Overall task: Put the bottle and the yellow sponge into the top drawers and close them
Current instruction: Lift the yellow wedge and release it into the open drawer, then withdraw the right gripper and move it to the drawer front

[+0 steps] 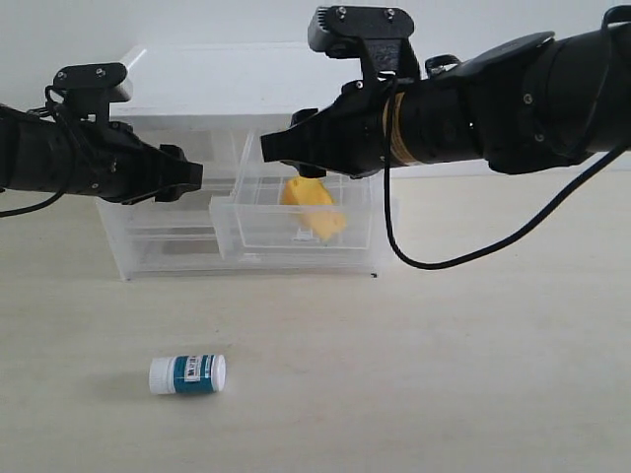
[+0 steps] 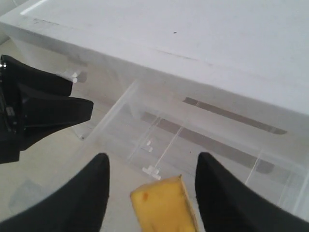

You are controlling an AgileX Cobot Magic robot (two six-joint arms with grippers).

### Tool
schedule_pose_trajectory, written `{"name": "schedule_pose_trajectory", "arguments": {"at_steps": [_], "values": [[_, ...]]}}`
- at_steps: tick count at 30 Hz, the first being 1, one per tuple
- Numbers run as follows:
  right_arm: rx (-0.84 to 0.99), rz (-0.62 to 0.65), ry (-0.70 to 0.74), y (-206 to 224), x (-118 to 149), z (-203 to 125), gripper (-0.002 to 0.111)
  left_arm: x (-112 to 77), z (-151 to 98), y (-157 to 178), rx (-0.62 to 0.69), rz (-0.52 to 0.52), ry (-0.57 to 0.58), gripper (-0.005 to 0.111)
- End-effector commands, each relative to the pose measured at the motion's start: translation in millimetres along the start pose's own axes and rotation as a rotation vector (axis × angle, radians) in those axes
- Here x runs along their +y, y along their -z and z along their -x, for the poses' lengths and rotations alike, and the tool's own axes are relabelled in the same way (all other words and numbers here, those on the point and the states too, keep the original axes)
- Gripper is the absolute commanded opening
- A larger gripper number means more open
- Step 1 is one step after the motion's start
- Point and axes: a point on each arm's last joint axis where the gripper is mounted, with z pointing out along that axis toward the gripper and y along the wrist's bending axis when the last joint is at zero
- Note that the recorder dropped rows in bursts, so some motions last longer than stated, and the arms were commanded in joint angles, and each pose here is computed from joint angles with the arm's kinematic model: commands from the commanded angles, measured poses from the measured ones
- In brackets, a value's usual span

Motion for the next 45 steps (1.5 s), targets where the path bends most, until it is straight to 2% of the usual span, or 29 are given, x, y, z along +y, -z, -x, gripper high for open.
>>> {"name": "schedule_pose_trajectory", "arguments": {"at_steps": [1,8,11,19,27,32,45], "values": [[-0.008,0.007,0.004,2,0,3,0.049,8.3,13,-2,-0.040,0.077,-0.021,0.059],[-0.058,0.119,-0.051,31,16,24,0.049,8.3,13,-2,-0.040,0.077,-0.021,0.059],[-0.048,0.205,-0.066,43,26,26,0.049,8.3,13,-2,-0.040,0.077,-0.021,0.059],[0.045,0.262,-0.085,61,30,-5,0.049,8.5,13,-1,-0.040,0.080,-0.021,0.059],[0.102,0.250,-0.114,83,28,-36,0.049,8.5,13,-1,-0.040,0.080,-0.029,0.059],[0.141,0.166,-0.129,81,19,-57,0.049,8.5,13,-1,-0.040,0.080,-0.029,0.059],[0.190,0.079,-0.134,58,7,-71,0.049,8.9,13,-1,-0.040,0.084,-0.029,0.059]]}}
